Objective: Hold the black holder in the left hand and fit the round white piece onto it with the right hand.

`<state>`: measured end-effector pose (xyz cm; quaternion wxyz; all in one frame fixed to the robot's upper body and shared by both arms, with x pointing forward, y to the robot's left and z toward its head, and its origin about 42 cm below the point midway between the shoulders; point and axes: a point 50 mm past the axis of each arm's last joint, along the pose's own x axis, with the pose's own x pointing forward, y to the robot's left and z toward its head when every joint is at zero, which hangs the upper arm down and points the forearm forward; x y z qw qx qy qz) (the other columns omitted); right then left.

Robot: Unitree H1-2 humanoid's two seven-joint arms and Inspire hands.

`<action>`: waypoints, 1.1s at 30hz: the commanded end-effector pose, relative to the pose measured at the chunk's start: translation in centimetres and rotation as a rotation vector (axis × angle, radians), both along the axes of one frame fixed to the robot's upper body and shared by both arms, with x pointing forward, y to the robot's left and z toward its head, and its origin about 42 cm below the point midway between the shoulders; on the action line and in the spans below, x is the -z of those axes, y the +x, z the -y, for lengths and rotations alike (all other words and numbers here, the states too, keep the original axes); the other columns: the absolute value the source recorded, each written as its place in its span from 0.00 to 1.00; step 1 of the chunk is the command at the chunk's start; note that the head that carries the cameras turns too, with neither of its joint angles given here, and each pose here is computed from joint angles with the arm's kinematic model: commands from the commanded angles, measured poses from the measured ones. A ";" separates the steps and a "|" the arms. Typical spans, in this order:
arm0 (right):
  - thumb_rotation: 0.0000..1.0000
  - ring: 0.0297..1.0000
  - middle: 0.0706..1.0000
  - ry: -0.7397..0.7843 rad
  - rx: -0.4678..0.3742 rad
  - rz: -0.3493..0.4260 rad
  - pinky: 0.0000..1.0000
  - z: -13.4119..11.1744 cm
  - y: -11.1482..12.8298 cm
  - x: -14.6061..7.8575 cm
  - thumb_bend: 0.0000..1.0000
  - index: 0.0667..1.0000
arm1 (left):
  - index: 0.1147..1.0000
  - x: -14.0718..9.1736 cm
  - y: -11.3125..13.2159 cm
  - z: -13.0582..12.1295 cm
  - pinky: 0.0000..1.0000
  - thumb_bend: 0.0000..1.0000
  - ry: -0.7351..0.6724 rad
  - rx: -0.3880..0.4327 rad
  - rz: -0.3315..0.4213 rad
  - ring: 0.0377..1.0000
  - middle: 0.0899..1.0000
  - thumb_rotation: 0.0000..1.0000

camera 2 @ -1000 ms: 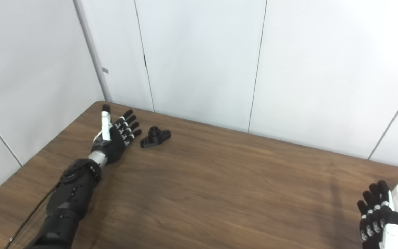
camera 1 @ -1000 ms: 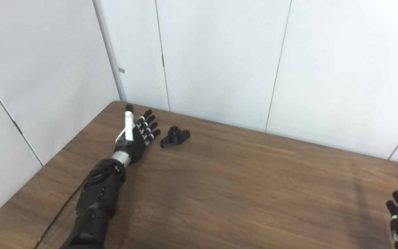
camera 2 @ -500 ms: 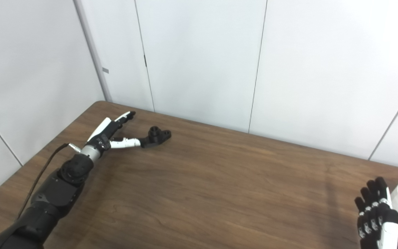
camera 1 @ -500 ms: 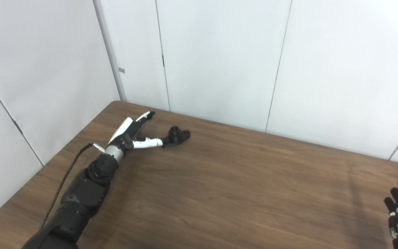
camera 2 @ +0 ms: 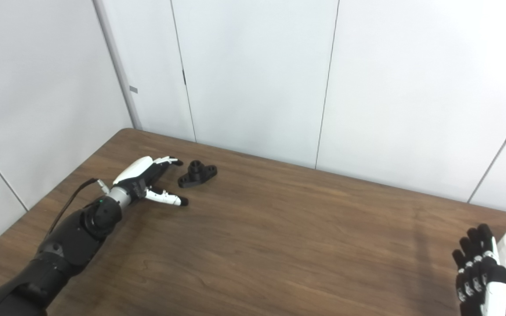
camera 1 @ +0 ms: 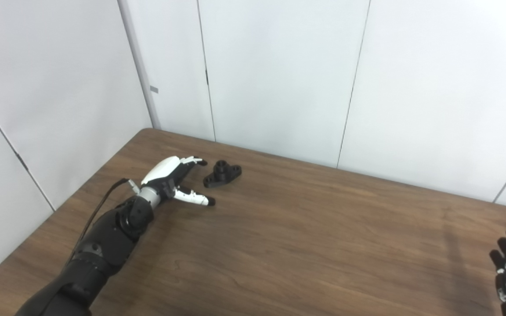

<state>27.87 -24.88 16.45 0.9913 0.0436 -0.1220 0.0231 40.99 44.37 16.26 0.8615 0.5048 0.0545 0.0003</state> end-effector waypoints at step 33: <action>1.00 1.00 1.00 0.000 -0.018 0.074 1.00 0.1 -0.2 -2.3 0.57 1.00 | 0.77 -2.1 4.1 0.8 1.00 1.00 0.156 0.002 0.012 1.00 0.97 0.46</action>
